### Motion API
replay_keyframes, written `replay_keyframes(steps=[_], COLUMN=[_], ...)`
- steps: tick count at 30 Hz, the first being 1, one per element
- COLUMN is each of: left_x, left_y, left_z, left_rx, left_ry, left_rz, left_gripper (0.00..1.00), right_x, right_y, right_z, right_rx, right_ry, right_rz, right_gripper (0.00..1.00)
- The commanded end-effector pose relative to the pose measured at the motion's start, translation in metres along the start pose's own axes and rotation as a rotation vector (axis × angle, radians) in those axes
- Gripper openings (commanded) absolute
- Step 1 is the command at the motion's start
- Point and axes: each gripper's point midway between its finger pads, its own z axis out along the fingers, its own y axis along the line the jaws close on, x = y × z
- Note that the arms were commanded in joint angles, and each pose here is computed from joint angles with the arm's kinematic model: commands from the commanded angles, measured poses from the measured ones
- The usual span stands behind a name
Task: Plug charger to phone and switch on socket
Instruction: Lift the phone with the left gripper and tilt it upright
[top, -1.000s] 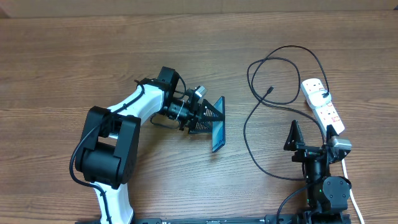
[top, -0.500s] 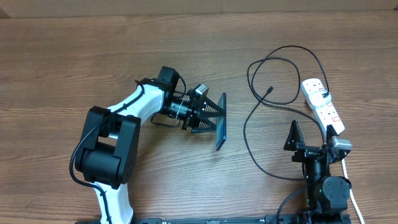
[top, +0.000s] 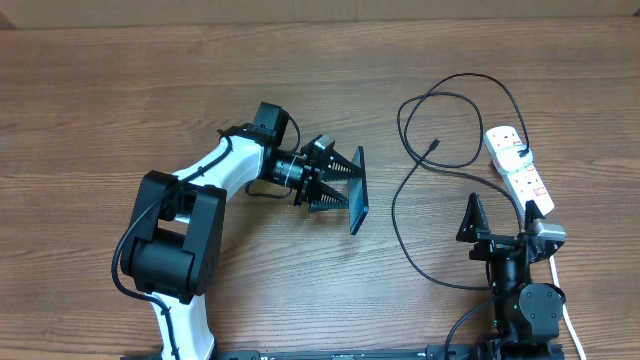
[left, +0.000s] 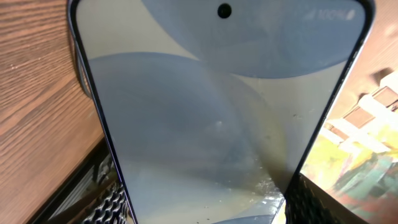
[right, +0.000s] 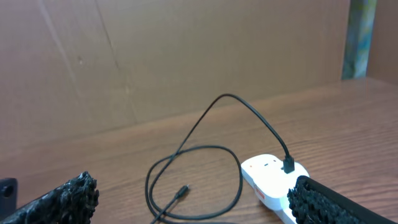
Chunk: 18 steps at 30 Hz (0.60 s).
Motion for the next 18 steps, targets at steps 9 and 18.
replay_keyframes(steps=[9, 18], left_x=[-0.002, -0.005], left_y=[-0.018, -0.022], left_z=[0.001, 0.001], left_rx=[0.074, 0.077], left_ry=[0.052, 0.05], left_rz=[-0.041, -0.033], left_gripper=[0.5, 0.5], right_x=[0.022, -0.006], right_y=[0.05, 0.073], right_z=[-0.007, -0.022], right_rx=[-0.293, -0.387], right_ry=[0.12, 0.202], right_rz=[0.132, 0.139], right_gripper=[1.0, 1.0])
